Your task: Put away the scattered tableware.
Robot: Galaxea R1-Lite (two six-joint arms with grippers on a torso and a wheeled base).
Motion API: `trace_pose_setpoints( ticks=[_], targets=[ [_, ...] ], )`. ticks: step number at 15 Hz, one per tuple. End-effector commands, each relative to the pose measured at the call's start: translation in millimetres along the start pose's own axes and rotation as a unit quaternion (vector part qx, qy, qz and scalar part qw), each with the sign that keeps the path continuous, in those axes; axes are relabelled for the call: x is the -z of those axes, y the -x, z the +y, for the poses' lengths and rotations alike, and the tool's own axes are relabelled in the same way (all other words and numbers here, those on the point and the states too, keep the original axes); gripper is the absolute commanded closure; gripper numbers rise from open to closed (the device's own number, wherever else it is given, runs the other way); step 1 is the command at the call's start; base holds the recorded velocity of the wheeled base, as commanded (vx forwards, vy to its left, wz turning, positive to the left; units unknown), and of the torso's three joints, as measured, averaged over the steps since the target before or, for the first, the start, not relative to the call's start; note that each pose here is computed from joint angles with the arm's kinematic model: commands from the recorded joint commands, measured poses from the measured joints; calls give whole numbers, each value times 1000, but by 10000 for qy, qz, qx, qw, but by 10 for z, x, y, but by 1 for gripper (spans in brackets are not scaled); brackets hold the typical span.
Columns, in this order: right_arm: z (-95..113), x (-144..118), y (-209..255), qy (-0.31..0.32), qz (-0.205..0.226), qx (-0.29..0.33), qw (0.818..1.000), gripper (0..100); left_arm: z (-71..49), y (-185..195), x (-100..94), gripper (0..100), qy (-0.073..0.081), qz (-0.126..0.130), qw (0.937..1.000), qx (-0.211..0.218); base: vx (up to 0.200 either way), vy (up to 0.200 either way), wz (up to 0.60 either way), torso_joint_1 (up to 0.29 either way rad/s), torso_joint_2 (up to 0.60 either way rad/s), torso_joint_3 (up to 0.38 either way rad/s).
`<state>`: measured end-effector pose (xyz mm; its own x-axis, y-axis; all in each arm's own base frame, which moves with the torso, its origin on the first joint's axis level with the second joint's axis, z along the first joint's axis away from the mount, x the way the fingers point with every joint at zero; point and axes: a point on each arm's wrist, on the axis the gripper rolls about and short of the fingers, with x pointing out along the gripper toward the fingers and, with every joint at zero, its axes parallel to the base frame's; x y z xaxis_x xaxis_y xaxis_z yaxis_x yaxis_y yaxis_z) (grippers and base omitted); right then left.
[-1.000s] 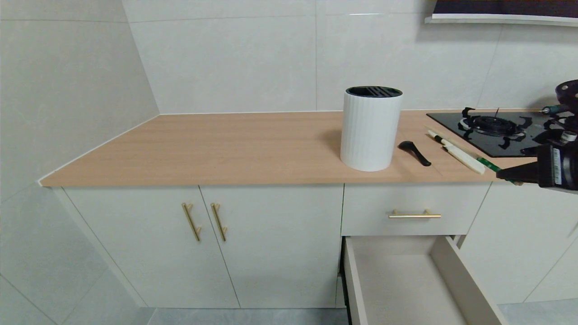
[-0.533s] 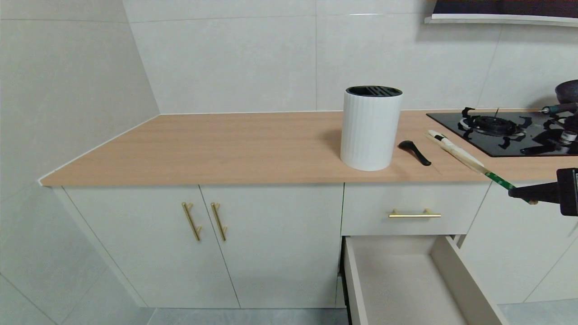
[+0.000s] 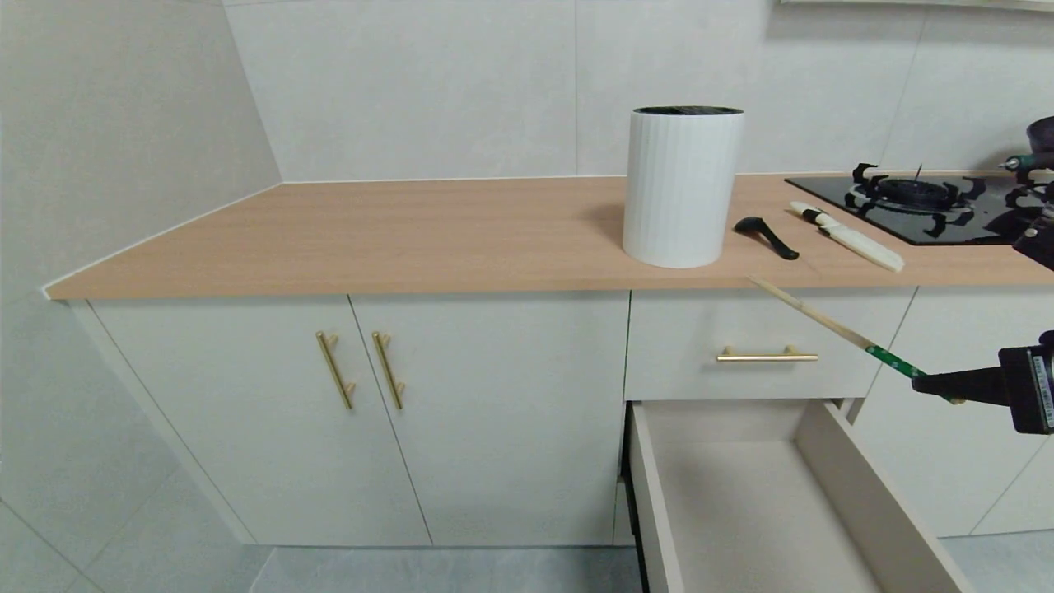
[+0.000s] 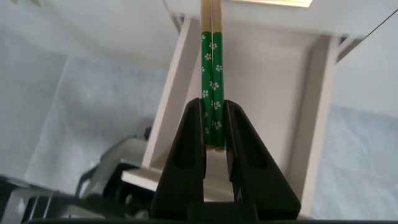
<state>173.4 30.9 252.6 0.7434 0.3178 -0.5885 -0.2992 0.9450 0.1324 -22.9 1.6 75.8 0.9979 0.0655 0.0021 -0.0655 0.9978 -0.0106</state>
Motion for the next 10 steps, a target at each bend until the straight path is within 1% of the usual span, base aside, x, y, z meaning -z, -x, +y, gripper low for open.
trace_pose_setpoints(
  ticks=[1, 3, 7, 10],
  targets=[
    [23, 88, 46, 156, 28, -273, 9995, 100, 0, 0, 0, 0, 2, -5, 10000, -2, 0, 0, 0, -154, 461, 295],
    [16, 120, -10, 262, 173, -351, 9989, 100, 0, 0, 1, 0, 1, 3, 10000, -2, 0, 0, 0, -156, 459, 310],
    [-38, 155, -301, 193, 688, -373, 9968, 100, 0, 0, 0, 0, 2, -5, 10000, -2, 0, 0, 0, -113, 421, 298],
    [-60, 194, -513, 172, 1067, -391, 9934, 100, 0, 0, 1, 0, 1, 3, 10000, -2, 0, 0, 0, -32, 121, 72]
  ],
)
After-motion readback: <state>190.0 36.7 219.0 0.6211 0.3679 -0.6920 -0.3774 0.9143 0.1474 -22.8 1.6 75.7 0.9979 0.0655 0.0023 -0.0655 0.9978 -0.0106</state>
